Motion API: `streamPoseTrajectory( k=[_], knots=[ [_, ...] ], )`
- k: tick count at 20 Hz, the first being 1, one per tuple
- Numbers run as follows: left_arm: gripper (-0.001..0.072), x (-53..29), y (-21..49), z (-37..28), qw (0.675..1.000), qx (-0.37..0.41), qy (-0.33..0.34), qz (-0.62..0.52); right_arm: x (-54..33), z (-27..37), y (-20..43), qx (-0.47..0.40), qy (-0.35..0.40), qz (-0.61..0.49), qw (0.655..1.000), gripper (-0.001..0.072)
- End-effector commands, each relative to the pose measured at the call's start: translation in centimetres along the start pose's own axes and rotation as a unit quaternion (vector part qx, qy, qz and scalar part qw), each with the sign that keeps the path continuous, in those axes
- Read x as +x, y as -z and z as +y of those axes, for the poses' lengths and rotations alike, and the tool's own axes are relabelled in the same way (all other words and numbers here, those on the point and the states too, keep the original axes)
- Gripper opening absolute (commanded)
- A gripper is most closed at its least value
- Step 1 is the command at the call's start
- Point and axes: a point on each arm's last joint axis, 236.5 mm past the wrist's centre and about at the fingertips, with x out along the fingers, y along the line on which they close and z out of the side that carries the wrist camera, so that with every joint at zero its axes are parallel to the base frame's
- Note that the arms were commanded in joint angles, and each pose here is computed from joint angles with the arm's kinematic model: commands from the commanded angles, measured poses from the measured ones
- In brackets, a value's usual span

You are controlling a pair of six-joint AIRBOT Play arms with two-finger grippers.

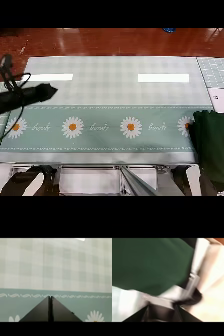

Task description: Fold the shirts.

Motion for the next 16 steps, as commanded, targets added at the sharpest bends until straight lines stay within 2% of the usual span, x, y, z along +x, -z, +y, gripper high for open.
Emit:
streamPoseTrajectory(
  k=[1, 2, 3, 4, 6, 7, 9, 10, 13, 14, 16],
  knots=[
    [0.002, -0.9, -6.1, -2.1, 0.998, 0.032, 0.011, -0.049, -3.1, 10.0, -4.2, -0.049, -0.185, -0.026, 0.981, 0.036],
    [0.002, -1.5, -8.6, -3.4, 0.997, 0.042, 0.02, -0.061, -5.1, 14.4, -5.0, -0.089, -0.243, -0.035, 0.965, 0.0358],
    [0.002, -2.1, -10.8, -4.9, 0.996, 0.056, 0.03, -0.07, -7.2, 18.7, -5.1, -0.138, -0.29, -0.044, 0.946, 0.0201],
    [0.002, -2.6, -12.7, -6.6, 0.994, 0.072, 0.042, -0.073, -10.0, 23.9, -4.3, -0.208, -0.35, -0.066, 0.911, 0.0025],
    [0.0019, -3.1, -14.7, -9.9, 0.99, 0.106, 0.067, -0.058, -15.5, 33.6, -0.2, -0.322, -0.451, -0.113, 0.825, 0.0024],
    [0.002, -2.9, -14.7, -11.0, 0.989, 0.119, 0.076, -0.042, -16.9, 37.0, 2.4, -0.371, -0.461, -0.137, 0.794, 0.0024],
    [0.0019, -1.0, -13.4, -10.6, 0.989, 0.133, 0.06, -0.004, -15.7, 41.5, 7.7, -0.471, -0.418, -0.172, 0.757, 0.0024],
    [0.0019, 0.6, -11.7, -8.8, 0.99, 0.132, 0.032, 0.028, -13.2, 42.6, 9.7, -0.515, -0.368, -0.177, 0.754, 0.0024],
    [0.0019, 5.7, -4.0, -2.0, 0.983, 0.114, -0.048, 0.139, -5.1, 43.2, 12.1, -0.592, -0.213, -0.156, 0.762, 0.0025],
    [0.002, 6.5, -2.2, -0.4, 0.979, 0.109, -0.061, 0.164, -3.2, 42.9, 12.4, -0.603, -0.18, -0.141, 0.764, 0.0025],
    [0.002, 7.1, -0.9, 0.5, 0.976, 0.102, -0.067, 0.182, -1.3, 42.7, 13.4, -0.605, -0.168, -0.106, 0.771, 0.0025]
  ],
)
